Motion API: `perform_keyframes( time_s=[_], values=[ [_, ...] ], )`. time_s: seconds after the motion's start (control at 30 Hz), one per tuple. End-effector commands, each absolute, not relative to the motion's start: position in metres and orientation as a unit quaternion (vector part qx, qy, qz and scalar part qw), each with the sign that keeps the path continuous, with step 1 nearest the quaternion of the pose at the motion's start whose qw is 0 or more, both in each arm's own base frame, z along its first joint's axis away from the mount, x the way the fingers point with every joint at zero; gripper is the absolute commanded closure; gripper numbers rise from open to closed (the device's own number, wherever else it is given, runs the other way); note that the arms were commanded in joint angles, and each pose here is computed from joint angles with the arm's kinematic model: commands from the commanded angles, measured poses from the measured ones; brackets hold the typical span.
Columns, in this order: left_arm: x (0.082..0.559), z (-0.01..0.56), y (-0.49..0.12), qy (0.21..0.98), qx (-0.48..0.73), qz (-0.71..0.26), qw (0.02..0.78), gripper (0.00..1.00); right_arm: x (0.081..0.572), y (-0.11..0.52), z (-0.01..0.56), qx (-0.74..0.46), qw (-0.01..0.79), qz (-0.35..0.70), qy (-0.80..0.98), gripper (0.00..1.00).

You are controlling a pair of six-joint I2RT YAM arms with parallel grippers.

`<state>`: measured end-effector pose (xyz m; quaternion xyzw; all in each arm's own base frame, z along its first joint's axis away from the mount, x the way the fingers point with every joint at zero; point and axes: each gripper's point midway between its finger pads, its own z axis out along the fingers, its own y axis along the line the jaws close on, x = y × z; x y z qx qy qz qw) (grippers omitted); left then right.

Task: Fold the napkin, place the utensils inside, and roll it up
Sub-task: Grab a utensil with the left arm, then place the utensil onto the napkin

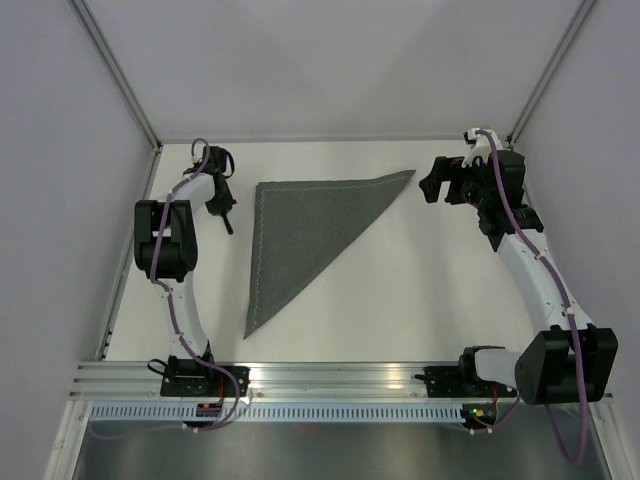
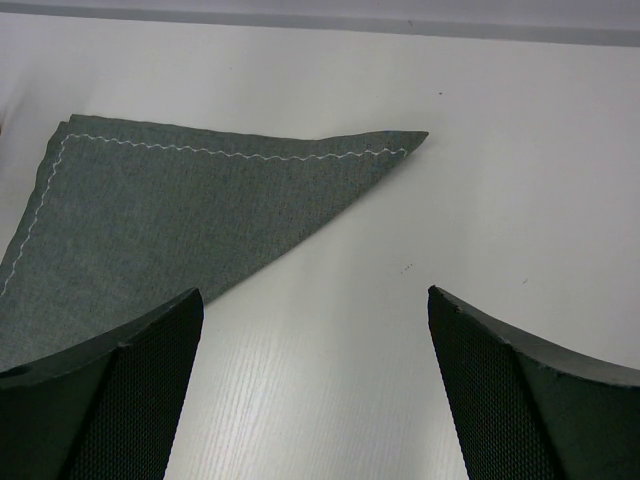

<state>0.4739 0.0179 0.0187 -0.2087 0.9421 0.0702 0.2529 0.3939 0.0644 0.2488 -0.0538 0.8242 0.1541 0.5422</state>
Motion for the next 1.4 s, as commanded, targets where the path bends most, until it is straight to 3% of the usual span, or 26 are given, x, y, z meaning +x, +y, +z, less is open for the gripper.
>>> perform_keyframes(
  time_s=[0.0, 0.57, 0.7, 1.0, 1.37],
  values=[
    [0.466, 0.018, 0.021, 0.952, -0.183, 0.072, 0.232, 0.98, 0.391, 0.067, 0.256, -0.054, 0.549, 0.161, 0.818, 0.02],
    [0.475, 0.112, -0.016, 0.942, -0.099, -0.036, 0.317, 0.98, 0.394, 0.068, 0.250, -0.055, 0.543, 0.162, 0.822, 0.02],
    [0.472, 0.131, -0.055, 0.937, -0.019, -0.074, 0.341, 0.98, 0.395, 0.068, 0.248, -0.054, 0.540, 0.163, 0.824, 0.02],
    [0.430, 0.152, -0.209, 0.882, 0.259, -0.192, 0.343, 0.98, 0.394, 0.068, 0.250, -0.055, 0.543, 0.161, 0.822, 0.02],
    [0.405, 0.107, -0.283, 0.857, 0.387, -0.182, 0.287, 0.98, 0.395, 0.068, 0.248, -0.054, 0.540, 0.161, 0.824, 0.02]
  ],
)
